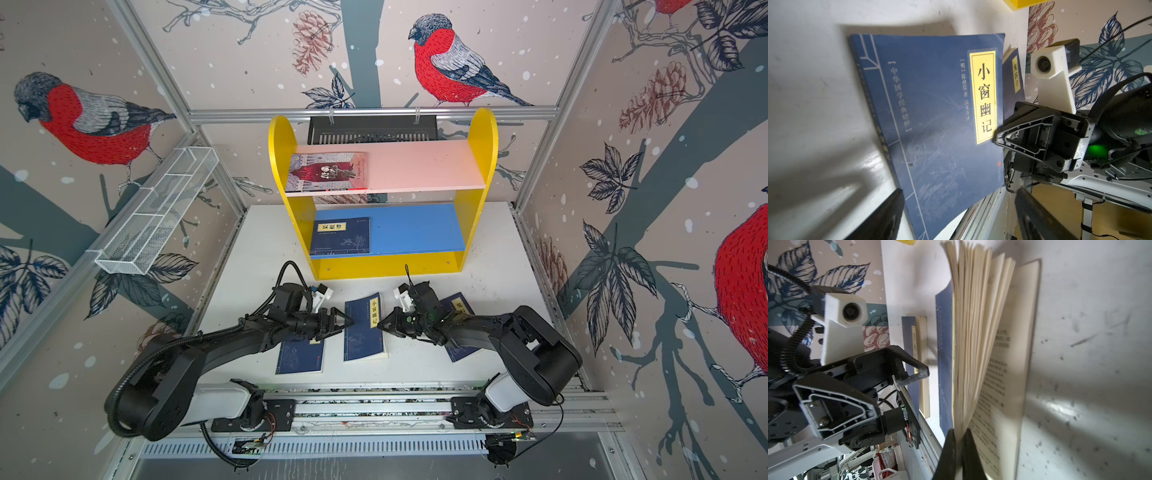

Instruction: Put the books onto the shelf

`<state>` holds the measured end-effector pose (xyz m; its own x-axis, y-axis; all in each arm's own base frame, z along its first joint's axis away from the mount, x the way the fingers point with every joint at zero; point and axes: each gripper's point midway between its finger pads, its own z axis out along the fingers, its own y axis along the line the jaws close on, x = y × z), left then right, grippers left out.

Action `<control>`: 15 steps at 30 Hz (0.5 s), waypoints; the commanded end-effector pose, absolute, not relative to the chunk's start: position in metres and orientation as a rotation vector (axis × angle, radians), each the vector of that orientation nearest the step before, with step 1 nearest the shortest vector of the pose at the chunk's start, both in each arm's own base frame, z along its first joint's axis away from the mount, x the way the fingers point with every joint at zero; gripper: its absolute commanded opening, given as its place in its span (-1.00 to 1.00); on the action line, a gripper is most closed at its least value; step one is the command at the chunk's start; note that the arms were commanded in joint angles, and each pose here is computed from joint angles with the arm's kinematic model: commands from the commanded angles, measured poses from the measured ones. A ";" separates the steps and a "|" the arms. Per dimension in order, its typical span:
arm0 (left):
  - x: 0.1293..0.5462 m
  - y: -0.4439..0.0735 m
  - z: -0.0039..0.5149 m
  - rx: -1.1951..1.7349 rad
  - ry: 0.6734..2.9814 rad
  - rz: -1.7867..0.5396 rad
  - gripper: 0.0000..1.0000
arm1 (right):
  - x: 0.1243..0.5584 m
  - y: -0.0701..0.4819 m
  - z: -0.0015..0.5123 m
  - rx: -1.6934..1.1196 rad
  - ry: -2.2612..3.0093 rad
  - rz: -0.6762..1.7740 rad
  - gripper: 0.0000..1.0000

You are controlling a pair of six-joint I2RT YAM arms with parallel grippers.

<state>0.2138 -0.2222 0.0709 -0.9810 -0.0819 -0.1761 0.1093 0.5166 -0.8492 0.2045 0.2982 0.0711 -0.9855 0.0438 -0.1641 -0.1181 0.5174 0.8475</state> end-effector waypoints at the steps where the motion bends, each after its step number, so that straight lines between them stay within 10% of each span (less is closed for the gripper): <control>1: 0.218 -0.216 0.073 -0.008 2.543 -1.445 0.76 | 0.206 0.302 0.093 -0.098 2.515 1.562 -0.99; 15: 0.213 -0.219 0.077 -0.056 2.519 -1.553 0.75 | 0.203 0.302 0.122 -0.140 2.440 1.695 -0.99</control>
